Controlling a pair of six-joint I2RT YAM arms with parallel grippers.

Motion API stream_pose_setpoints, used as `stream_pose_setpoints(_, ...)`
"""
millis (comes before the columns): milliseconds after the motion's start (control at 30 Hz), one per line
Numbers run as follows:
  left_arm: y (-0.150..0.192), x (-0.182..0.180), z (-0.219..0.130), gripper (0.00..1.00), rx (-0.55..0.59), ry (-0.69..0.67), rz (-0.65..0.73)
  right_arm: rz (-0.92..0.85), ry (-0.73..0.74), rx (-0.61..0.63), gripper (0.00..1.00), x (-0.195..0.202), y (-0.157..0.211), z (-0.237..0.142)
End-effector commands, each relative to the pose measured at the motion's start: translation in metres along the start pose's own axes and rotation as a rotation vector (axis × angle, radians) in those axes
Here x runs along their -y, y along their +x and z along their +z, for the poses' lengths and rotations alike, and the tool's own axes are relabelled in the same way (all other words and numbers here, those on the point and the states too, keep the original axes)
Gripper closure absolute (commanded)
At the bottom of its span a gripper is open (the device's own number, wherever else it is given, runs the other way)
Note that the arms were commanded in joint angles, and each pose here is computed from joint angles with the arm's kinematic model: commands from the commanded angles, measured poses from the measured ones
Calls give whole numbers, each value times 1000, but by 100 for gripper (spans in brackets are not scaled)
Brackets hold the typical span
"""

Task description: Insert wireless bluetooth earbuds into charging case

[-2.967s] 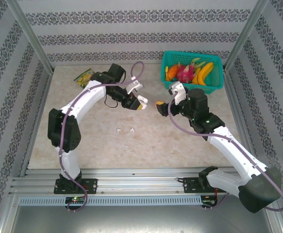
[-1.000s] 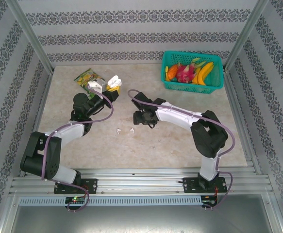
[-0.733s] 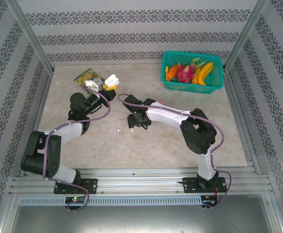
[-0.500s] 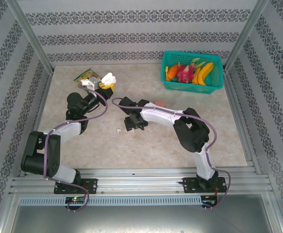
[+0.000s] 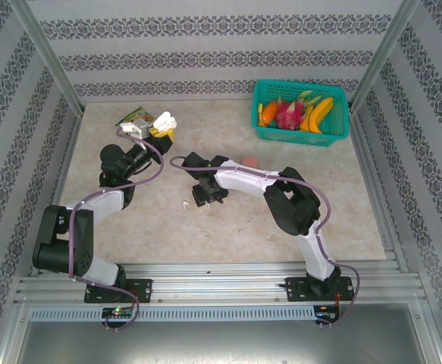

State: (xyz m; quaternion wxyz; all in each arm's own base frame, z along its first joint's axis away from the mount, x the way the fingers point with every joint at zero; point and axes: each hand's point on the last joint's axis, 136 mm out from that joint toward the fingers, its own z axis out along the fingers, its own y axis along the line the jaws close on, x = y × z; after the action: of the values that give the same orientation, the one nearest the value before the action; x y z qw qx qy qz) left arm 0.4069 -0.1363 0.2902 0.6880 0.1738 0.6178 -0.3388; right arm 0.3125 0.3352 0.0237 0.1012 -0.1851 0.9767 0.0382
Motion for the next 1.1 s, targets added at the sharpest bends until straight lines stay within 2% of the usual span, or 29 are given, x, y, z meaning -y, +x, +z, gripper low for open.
stream_pose_setpoints(0, -16, 6, -4, 100, 52, 32, 32, -39, -15, -24, 42, -11, 5, 2)
stream_pose_setpoints(767, -11, 7, -6, 100, 42, 40, 24, -37, -21, -45, 45, -13, 11, 10)
stream_pose_setpoints(1067, -11, 8, -6, 100, 42, 44, 18, -33, -25, -55, 54, -11, 14, 12)
